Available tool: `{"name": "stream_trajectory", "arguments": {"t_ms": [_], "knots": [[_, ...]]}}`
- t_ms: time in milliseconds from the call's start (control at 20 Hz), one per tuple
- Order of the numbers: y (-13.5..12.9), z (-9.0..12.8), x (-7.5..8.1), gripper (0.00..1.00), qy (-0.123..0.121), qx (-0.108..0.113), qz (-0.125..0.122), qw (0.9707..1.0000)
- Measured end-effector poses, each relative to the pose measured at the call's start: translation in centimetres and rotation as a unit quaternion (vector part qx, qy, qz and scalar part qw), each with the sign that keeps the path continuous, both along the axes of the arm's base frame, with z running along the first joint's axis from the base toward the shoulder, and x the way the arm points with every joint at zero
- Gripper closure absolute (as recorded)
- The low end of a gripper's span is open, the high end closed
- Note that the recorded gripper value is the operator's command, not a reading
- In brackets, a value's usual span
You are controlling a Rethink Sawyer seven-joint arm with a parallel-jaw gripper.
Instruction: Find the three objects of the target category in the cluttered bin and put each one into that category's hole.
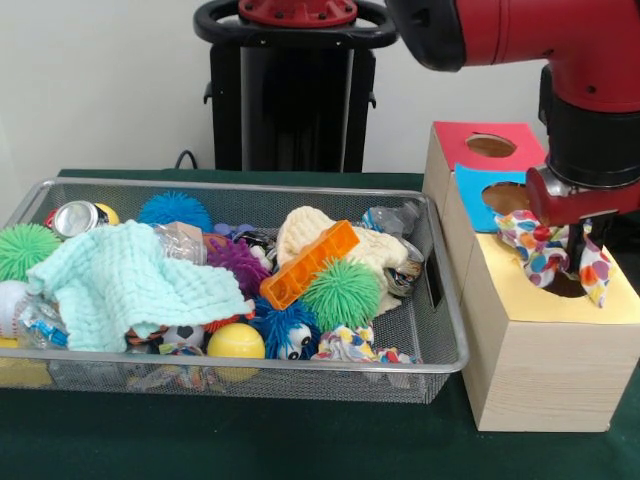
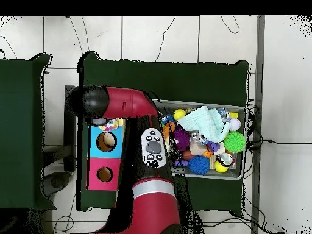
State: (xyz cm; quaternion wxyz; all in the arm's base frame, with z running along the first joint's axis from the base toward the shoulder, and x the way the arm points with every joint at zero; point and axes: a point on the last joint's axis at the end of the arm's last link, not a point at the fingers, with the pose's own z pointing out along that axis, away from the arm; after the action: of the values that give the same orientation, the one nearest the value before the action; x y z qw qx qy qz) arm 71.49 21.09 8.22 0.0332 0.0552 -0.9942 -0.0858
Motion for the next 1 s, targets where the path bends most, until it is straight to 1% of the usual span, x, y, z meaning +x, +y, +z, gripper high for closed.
{"name": "stream_trajectory", "arguments": {"t_ms": [150, 250, 350, 450, 550, 750, 850, 1000], "knots": [[0.2, 0.1, -0.1, 1.00, -0.010, -0.017, 0.005, 0.9998], [0.3, 0.2, -0.3, 1.00, -0.021, -0.037, 0.012, 0.9990], [0.3, 0.2, -0.4, 1.00, -0.027, -0.047, 0.017, 0.9984], [0.1, 0.0, -0.8, 1.00, -0.038, -0.072, 0.025, 0.9964], [-0.3, -0.2, -1.0, 1.00, -0.044, -0.089, 0.028, 0.9946], [-0.9, -0.5, -1.1, 1.00, -0.053, -0.108, 0.029, 0.9923], [-1.2, -0.8, -1.0, 1.00, -0.057, -0.113, 0.028, 0.9916], [-1.4, -1.1, -0.8, 1.00, -0.062, -0.111, 0.025, 0.9916]]}}
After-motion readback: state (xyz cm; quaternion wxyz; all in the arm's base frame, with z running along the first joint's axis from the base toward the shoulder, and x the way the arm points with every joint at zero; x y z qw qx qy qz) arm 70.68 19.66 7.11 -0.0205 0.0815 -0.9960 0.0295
